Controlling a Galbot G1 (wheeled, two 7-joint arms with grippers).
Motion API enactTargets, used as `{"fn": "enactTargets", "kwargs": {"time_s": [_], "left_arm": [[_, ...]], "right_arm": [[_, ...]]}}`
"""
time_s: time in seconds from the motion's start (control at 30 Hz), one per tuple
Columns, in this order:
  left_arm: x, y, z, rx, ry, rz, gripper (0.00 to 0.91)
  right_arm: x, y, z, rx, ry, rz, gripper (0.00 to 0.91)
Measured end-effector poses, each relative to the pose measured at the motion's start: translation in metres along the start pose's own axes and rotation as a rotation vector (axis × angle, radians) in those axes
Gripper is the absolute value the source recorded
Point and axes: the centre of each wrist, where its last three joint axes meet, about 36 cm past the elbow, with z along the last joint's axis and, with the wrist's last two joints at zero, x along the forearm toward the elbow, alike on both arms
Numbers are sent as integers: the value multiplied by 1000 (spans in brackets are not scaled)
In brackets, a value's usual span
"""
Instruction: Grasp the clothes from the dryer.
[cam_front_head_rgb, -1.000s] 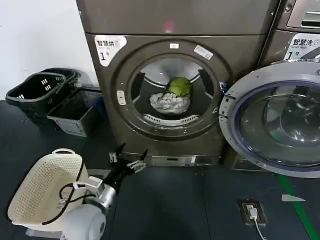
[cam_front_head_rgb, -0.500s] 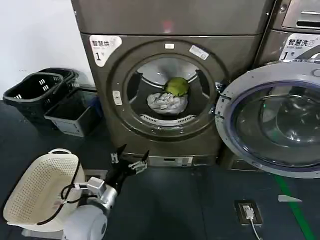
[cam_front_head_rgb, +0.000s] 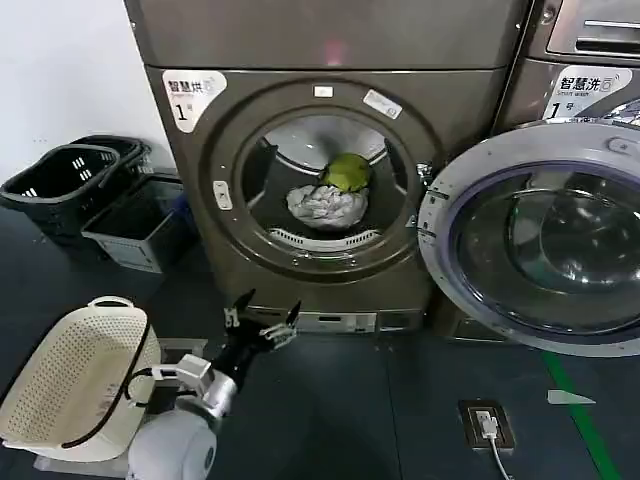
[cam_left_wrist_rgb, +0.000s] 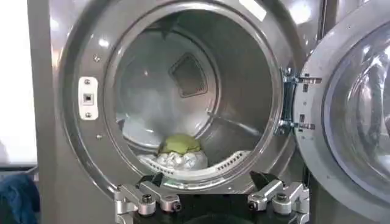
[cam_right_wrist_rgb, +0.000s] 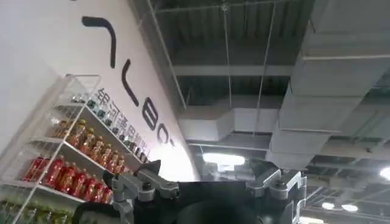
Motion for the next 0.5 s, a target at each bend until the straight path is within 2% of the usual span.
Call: {"fn": "enactTargets", "kwargs": {"time_s": [0.5], "left_arm": [[0,-2,1,-2,5,5,907]], "right_arm": [[1,-3,-1,20,5,-2,907]]}}
